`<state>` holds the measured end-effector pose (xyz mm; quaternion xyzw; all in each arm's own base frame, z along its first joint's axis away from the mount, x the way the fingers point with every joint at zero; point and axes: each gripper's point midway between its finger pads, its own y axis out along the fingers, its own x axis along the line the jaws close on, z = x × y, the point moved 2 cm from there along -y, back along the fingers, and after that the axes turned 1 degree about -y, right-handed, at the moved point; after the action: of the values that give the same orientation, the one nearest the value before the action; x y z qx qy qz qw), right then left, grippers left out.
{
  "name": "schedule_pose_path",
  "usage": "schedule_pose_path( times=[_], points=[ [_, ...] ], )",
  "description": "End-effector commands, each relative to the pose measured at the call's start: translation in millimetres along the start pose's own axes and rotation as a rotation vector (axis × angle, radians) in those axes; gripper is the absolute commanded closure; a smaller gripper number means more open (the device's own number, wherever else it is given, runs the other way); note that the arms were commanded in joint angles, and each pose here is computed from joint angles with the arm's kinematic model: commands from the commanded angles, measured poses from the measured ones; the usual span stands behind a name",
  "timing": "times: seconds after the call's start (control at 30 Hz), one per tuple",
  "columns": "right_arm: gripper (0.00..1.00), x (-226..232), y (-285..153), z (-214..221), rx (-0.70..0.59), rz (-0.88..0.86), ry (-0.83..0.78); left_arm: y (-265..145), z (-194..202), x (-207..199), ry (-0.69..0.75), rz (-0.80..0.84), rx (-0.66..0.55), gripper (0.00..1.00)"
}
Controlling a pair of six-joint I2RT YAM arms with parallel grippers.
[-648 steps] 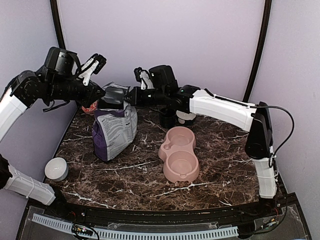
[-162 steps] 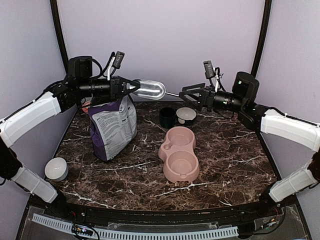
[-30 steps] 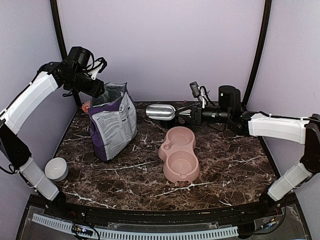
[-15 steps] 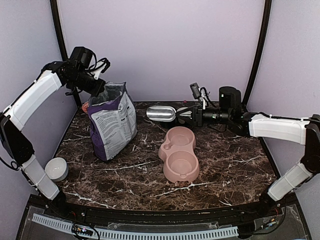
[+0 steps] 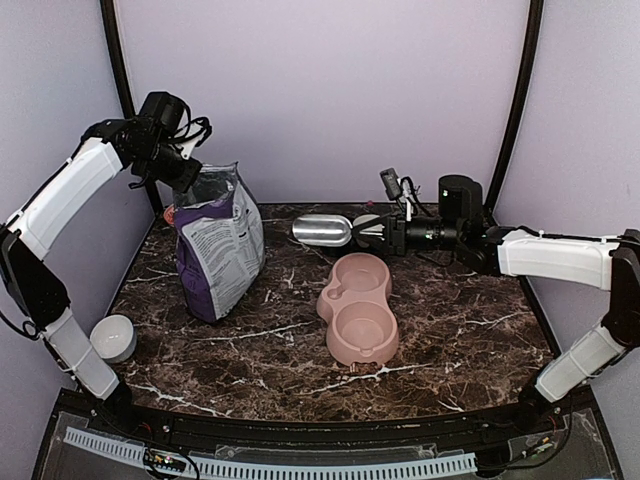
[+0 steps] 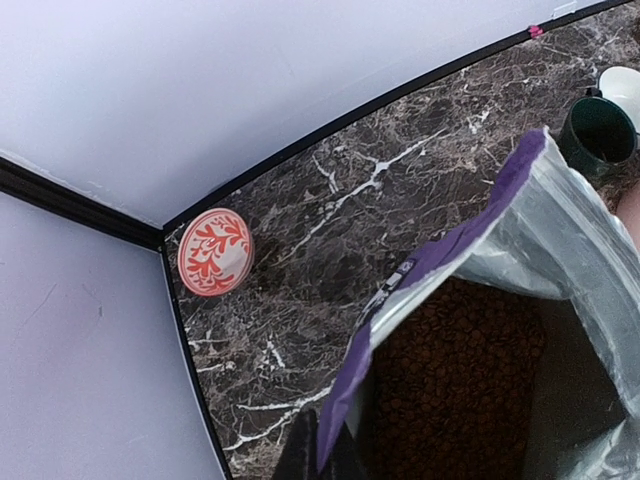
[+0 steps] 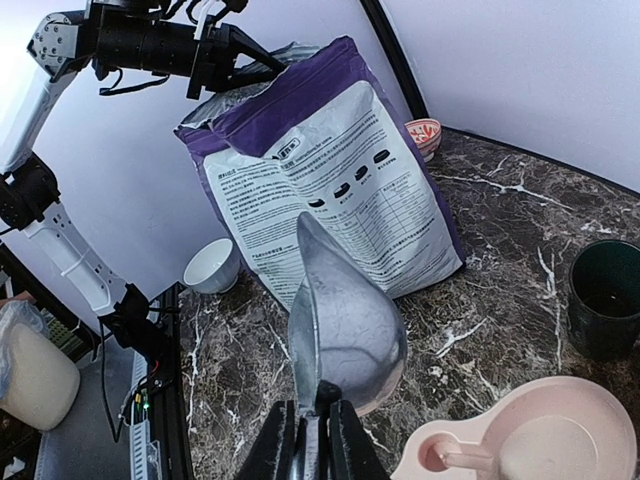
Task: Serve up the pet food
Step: Adjust the pet food bag at the center of the board.
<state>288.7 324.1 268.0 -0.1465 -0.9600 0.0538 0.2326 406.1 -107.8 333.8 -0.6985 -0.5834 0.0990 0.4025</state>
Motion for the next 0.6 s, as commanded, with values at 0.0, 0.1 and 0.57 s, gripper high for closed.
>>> schedule_pose_path(
  times=[0.0, 0.1, 0.57],
  points=[
    [1.0, 6.3, -1.3, -15.7, -0.051, -0.032, -0.036, -71.9, -43.5, 61.6, -0.063, -0.221, -0.227, 1.0],
    [1.0, 5.7, 0.4, -15.2, -0.048, -0.035, -0.035, -87.8, -44.6, 75.7, -0.069, -0.279, -0.255, 1.0],
    [1.0, 5.4, 10.9, -23.5, -0.048, -0.078, -0.036, -153.6, -56.4, 132.5, -0.052, -0.593, -0.339, 1.0]
  ],
)
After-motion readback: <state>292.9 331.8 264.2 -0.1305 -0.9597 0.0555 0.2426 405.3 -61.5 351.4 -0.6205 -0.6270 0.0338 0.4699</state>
